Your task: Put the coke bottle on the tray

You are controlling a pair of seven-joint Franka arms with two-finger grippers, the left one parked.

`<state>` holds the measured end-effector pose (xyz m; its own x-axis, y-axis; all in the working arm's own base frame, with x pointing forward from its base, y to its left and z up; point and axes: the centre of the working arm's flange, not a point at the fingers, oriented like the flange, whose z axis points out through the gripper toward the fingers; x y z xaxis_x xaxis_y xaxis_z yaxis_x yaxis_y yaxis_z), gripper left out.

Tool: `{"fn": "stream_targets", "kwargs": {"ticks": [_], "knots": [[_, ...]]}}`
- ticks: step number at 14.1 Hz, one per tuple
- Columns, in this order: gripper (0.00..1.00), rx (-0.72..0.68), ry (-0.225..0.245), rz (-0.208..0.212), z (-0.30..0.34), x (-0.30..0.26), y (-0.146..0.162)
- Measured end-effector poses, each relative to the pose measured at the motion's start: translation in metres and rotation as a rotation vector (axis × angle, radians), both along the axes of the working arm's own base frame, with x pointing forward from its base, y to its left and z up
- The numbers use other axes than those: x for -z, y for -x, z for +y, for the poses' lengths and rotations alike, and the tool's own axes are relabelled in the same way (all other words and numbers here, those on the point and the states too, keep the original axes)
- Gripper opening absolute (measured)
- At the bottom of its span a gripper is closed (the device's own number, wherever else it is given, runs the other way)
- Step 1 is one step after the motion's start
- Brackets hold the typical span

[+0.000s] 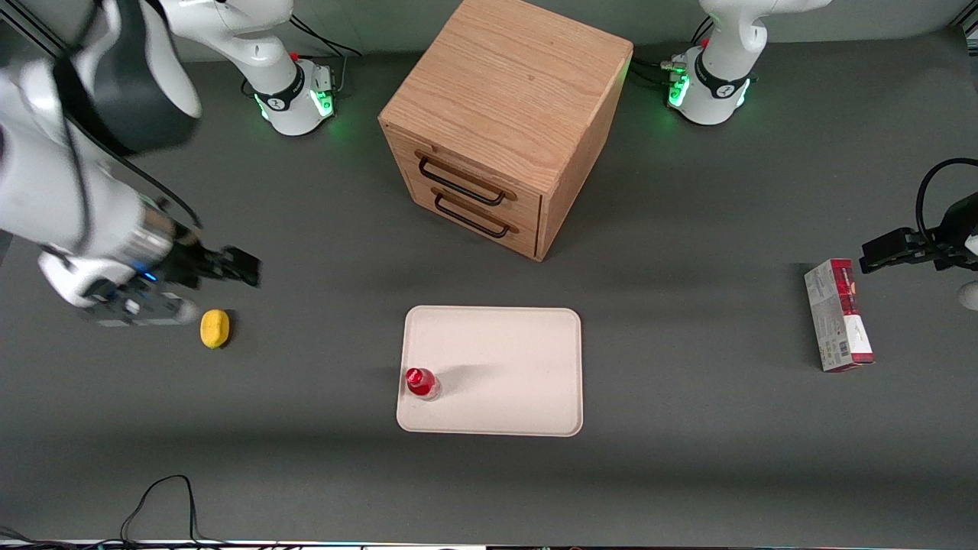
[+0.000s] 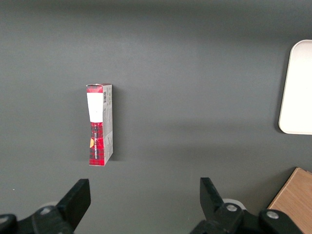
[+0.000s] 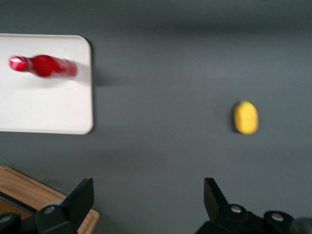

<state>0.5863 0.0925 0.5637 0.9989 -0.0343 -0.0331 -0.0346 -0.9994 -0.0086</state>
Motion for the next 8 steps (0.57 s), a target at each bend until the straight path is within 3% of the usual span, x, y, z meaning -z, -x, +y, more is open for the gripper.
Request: {"fn": "stream_targets", "kwargs": {"ticks": [5, 8], "knots": [[1.0, 0.048, -0.021, -0.026, -0.094, -0.036, 0.085], [1.0, 0.064, -0.04, -0.025, -0.124, -0.044, 0.116]]}}
